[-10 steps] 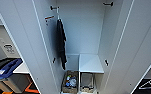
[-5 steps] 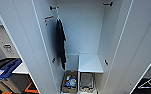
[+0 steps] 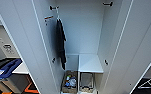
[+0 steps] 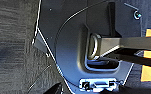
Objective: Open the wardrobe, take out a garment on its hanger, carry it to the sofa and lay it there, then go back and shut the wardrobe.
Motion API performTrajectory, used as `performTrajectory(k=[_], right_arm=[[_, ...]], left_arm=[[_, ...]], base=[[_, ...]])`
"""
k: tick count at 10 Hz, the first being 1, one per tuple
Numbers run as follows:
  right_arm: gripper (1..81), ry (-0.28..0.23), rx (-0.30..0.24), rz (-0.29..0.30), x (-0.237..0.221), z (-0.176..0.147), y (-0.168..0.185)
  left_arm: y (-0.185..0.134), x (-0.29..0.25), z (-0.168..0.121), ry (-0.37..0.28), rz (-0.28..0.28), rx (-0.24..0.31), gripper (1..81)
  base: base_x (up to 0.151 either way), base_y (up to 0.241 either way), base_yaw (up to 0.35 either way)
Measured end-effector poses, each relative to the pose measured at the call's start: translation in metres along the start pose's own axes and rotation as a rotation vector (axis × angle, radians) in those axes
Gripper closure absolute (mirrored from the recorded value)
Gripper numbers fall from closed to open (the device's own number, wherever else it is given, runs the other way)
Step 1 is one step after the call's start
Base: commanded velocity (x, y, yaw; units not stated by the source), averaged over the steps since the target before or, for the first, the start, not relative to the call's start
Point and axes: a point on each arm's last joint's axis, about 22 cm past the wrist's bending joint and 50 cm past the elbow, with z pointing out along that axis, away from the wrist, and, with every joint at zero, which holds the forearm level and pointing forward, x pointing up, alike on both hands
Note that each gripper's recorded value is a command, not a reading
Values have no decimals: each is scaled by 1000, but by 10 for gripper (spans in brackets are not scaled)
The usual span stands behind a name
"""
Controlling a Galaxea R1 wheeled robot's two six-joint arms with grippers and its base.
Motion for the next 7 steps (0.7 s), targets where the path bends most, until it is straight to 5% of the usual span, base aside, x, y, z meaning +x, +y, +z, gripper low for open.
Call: performTrajectory(k=[1, 4, 7], right_arm=[[10, -5, 5, -1, 0, 2, -5], [10, -11, 0, 6, -2, 1, -3], [10, -16, -1, 7, -3, 4, -8]], left_arm=[[3, -15, 2, -15, -25, 7, 10], [1, 0, 7, -10, 104, 60, 10], [-10, -11, 5, -62, 28, 115, 10]], base=[[0, 0, 0], [0, 0, 0], [0, 0, 0]])
